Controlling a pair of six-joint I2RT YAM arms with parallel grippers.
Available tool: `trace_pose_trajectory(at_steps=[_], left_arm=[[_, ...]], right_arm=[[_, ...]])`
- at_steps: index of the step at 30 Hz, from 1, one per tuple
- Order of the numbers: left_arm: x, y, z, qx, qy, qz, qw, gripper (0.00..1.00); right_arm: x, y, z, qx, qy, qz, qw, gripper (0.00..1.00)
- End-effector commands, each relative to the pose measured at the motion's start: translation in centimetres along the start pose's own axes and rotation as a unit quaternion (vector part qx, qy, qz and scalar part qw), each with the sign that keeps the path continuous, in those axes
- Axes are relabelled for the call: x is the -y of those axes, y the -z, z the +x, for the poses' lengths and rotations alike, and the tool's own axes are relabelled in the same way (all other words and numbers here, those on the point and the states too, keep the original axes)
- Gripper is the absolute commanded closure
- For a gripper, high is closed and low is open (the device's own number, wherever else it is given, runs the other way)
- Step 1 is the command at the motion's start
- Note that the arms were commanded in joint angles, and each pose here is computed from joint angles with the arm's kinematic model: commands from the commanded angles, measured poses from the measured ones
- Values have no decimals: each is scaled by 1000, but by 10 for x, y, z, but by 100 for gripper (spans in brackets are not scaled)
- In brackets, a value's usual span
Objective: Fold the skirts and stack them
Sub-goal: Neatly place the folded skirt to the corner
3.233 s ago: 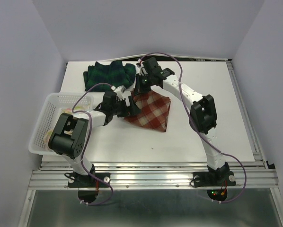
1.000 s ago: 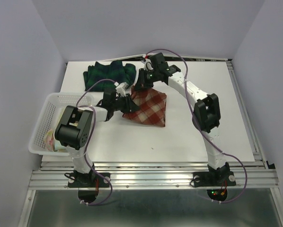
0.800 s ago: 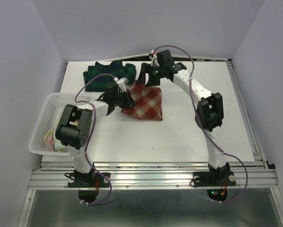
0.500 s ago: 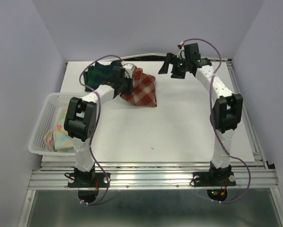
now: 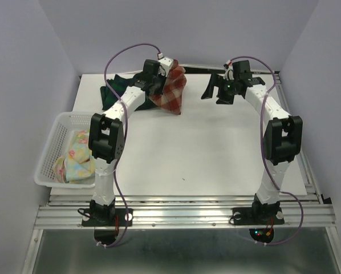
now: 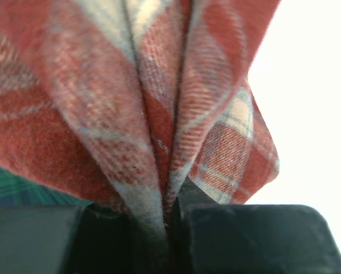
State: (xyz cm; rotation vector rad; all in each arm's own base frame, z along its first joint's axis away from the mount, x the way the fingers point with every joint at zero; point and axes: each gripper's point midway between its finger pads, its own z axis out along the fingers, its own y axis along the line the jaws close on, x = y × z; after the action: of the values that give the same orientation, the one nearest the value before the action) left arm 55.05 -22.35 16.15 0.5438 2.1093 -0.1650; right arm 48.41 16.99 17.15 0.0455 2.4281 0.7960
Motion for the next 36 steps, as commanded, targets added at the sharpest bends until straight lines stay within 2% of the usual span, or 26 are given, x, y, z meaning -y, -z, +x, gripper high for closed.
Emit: trace_pose_trajectory(at_steps=[1, 6, 13, 36], left_arm=[[-29, 35, -71, 95, -17, -34, 995, 83], [-56, 39, -79, 98, -18, -42, 994, 84], [-74, 50, -87, 120, 2, -29, 992, 86], [-95, 78, -110, 183, 82, 71, 977, 87]], right_arm=[[-21, 19, -11, 24, 31, -28, 999, 0], [-20, 14, -7, 15, 24, -32, 999, 0], [-18, 9, -3, 6, 20, -36, 999, 0], [-15, 2, 1, -9, 16, -39, 999, 0]])
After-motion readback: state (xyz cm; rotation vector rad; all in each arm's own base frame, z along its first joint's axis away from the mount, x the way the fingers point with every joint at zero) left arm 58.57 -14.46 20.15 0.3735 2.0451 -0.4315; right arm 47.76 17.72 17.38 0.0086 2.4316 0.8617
